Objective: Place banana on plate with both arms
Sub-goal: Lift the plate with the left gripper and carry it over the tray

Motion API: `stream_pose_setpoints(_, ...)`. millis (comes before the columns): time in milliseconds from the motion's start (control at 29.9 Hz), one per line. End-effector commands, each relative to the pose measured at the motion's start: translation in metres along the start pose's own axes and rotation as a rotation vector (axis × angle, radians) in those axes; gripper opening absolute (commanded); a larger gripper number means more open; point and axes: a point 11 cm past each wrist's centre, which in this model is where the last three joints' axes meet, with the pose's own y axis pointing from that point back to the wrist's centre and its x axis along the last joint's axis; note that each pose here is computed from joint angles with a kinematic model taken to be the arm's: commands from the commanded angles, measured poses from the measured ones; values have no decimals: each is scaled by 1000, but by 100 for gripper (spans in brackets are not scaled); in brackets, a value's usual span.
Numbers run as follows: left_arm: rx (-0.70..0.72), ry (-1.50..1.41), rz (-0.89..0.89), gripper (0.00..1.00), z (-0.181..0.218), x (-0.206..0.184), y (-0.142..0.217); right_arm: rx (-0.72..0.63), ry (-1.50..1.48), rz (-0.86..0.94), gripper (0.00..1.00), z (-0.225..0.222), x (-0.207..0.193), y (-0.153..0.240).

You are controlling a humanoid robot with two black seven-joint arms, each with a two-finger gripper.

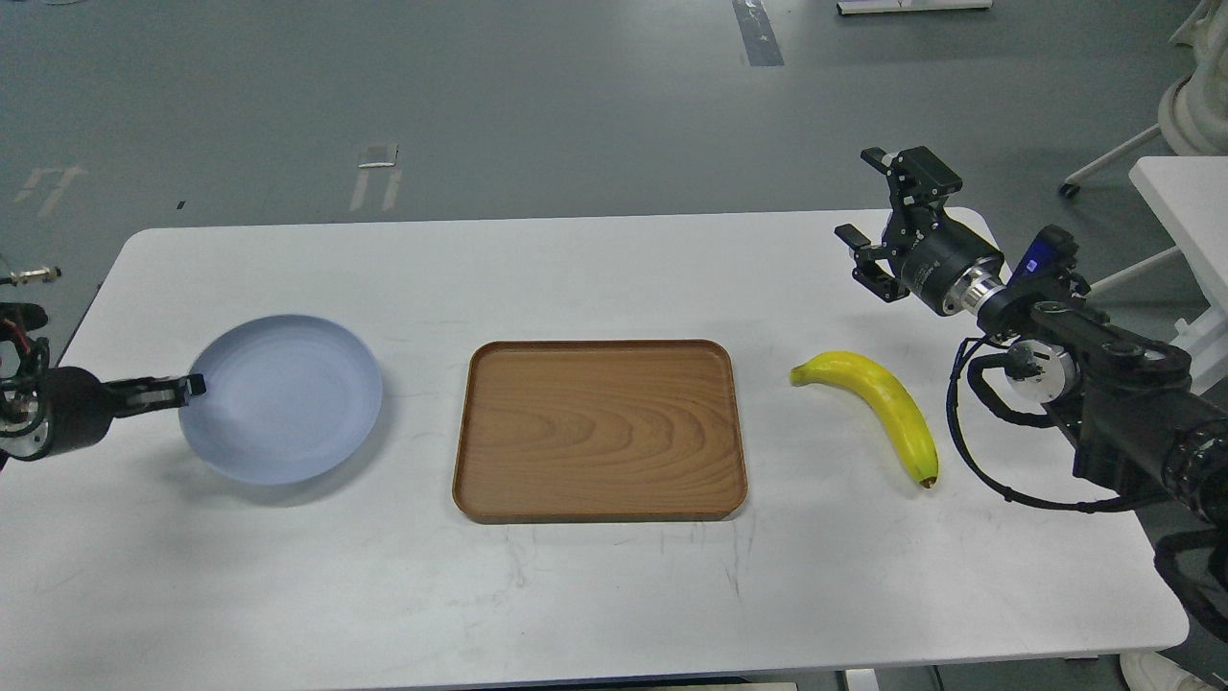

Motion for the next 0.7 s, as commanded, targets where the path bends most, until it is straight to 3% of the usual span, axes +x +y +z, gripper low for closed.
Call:
stream_pose_setpoints(0,-75,-33,-8,0,35,29,-2,0,3,5,100,-1,2,1)
stream_pose_setpoints(134,-203,-102,-35,0,94,54,-7,0,10,12,100,-3,7,3)
stream_pose_setpoints(268,-331,-225,-101,0,166,51,-39,5,12,14,100,-6,8,3)
stream_pose_setpoints(502,-372,-302,-176,0,227,24,-89,8,26,28,100,-12,17,8)
stream_pose_setpoints(669,-354,-326,-236,0,245,2,-120,21,42,39,100,-23,25,9)
